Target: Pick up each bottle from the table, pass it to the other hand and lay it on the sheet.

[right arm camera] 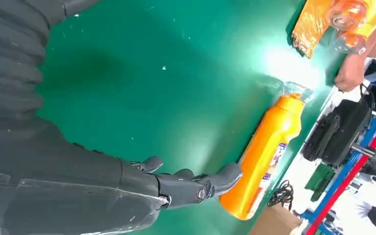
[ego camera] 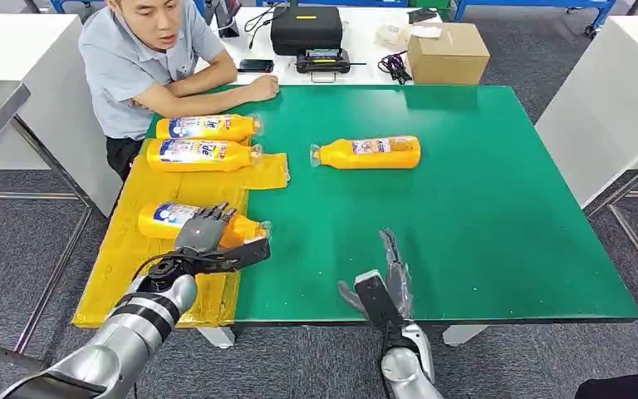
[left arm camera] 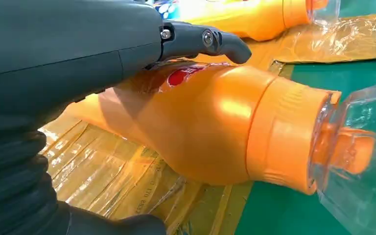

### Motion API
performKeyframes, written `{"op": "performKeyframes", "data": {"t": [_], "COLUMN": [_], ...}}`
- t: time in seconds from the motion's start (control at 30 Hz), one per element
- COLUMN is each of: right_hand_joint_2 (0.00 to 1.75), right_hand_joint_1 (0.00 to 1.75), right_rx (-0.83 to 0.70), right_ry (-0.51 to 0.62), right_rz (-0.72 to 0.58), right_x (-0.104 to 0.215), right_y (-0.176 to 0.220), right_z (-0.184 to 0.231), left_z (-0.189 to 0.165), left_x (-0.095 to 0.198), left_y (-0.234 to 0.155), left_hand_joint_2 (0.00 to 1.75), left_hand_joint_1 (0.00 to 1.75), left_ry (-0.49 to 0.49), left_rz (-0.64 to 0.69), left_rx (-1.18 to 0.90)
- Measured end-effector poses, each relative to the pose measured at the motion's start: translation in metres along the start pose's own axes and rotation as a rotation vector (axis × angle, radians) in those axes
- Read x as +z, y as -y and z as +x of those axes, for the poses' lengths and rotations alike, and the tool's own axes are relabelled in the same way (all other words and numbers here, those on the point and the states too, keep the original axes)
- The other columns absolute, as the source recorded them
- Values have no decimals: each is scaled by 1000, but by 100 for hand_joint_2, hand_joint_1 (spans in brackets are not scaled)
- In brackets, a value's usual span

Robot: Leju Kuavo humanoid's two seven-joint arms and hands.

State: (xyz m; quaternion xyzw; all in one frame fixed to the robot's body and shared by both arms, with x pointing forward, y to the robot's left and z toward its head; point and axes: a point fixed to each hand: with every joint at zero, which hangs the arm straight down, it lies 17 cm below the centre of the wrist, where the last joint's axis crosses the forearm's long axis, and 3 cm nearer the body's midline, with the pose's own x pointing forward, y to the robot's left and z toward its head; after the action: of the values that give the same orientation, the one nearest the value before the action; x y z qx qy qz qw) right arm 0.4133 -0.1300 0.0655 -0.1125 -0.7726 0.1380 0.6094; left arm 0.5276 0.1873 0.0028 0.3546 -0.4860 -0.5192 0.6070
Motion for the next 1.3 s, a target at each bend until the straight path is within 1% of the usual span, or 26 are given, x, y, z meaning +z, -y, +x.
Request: {"op": "performKeyframes", "data": {"t": [0.13, 0.2, 0.4, 0.47, 0.6, 0.7, 0.77, 0.93, 1.07, 1.2, 1.3], "right_hand_joint_2": [175, 175, 175, 175, 175, 175, 175, 175, 175, 175, 175], "right_hand_joint_1": [0, 0, 0, 0, 0, 0, 0, 0, 0, 0, 0], "right_rx": [11, 14, 21, 25, 42, 47, 45, -20, -129, -151, -155], "right_ry": [-2, -7, -14, -20, -20, -22, -23, -39, -52, -41, -35], "right_rz": [-11, -19, -37, -48, -85, -95, -100, -147, -162, -177, -184], "right_x": [0, 2, 5, 7, 13, 16, 17, 20, 25, 27, 27], "right_y": [3, 5, 10, 12, 21, 24, 25, 36, 39, 43, 45], "right_z": [-1, -3, -6, -8, -9, -10, -10, -12, -8, -1, 2], "left_z": [11, 22, 41, 52, 85, 104, 111, 132, 141, 145, 146], "left_x": [1, 6, 17, 25, 54, 69, 76, 97, 115, 126, 128], "left_y": [-9, -17, -21, -26, -36, -47, -53, -71, -78, -78, -80], "left_hand_joint_2": [175, 175, 175, 175, 175, 175, 175, 175, 175, 175, 175], "left_hand_joint_1": [0, 0, 0, 0, 0, 0, 0, 0, 0, 0, 0], "left_ry": [26, 54, 97, 133, 219, 267, 285, 348, 389, 405, 409], "left_rz": [73, 138, 194, 246, 344, 390, 416, 484, 515, 522, 527], "left_rx": [-5, -11, -2, -1, 8, 19, 37, 87, 215, 249, 257]}}
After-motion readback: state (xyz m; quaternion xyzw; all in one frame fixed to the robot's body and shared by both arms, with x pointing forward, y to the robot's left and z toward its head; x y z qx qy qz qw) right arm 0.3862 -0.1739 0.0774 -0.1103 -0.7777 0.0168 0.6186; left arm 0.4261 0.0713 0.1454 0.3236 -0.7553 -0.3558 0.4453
